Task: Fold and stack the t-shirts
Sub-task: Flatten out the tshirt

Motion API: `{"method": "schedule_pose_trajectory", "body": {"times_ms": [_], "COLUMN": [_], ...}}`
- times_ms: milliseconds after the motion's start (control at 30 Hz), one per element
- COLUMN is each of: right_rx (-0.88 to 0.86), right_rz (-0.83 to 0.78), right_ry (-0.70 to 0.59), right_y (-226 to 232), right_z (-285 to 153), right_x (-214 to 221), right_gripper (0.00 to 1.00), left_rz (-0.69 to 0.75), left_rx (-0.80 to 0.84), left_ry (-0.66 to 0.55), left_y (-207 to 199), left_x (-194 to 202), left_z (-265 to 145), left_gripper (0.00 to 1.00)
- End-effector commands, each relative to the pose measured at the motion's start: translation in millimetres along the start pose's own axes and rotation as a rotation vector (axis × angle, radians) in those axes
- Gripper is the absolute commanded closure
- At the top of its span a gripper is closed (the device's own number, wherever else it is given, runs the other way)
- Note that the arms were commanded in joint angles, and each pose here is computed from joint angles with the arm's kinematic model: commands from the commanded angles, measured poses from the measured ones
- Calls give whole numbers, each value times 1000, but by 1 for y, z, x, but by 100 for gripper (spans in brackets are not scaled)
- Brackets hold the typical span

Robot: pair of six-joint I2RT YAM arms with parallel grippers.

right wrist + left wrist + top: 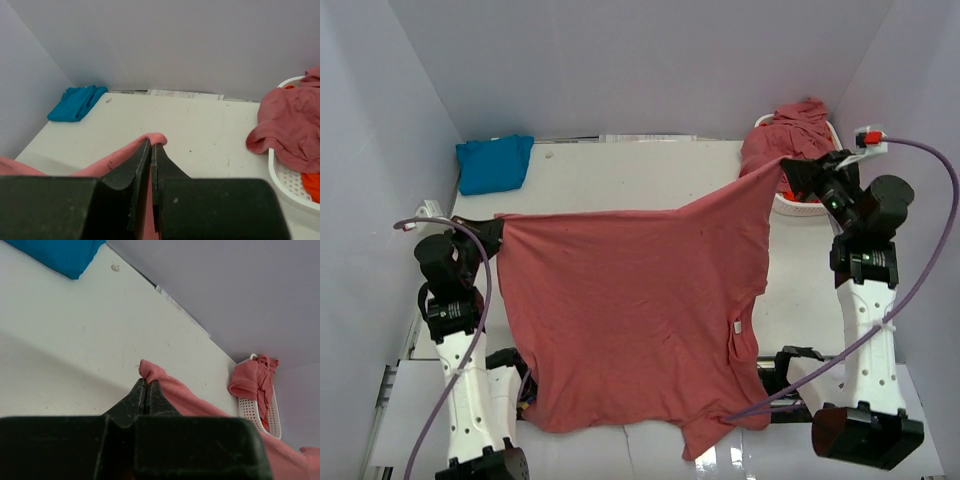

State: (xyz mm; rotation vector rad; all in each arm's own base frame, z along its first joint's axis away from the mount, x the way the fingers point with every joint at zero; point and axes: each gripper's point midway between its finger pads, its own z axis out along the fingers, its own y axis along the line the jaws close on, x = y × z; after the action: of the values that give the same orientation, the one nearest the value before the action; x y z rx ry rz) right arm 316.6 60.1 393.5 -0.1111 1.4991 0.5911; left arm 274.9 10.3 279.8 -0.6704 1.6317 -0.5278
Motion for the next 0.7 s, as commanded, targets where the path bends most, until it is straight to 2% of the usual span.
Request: {"method": "schedule_pose_trajectory", "body": {"times_ms": [0,200,333,467,667], "right_rx": [41,53,51,40,37], "right_rz": [-108,-114,-114,-112,-98], "right_ry": [-79,-68,-30,21,119], "right_y": [0,-11,-21,-26,-21], "right_z": [23,51,70,82,106], "right_x": [-39,-52,-44,-17,44], "right_gripper": [92,92,92,92,92], "left_rz": [51,78,80,84,151], "left_rx": [56,44,50,50,5], "left_ry": [-71,-61,-32,14,86], "left_y": [-21,-26,-25,-17,-9], "left_x": [-34,-54,-55,-35,17], "left_z": [14,41,59,77,100], "left_gripper": [100,100,100,100,100]}}
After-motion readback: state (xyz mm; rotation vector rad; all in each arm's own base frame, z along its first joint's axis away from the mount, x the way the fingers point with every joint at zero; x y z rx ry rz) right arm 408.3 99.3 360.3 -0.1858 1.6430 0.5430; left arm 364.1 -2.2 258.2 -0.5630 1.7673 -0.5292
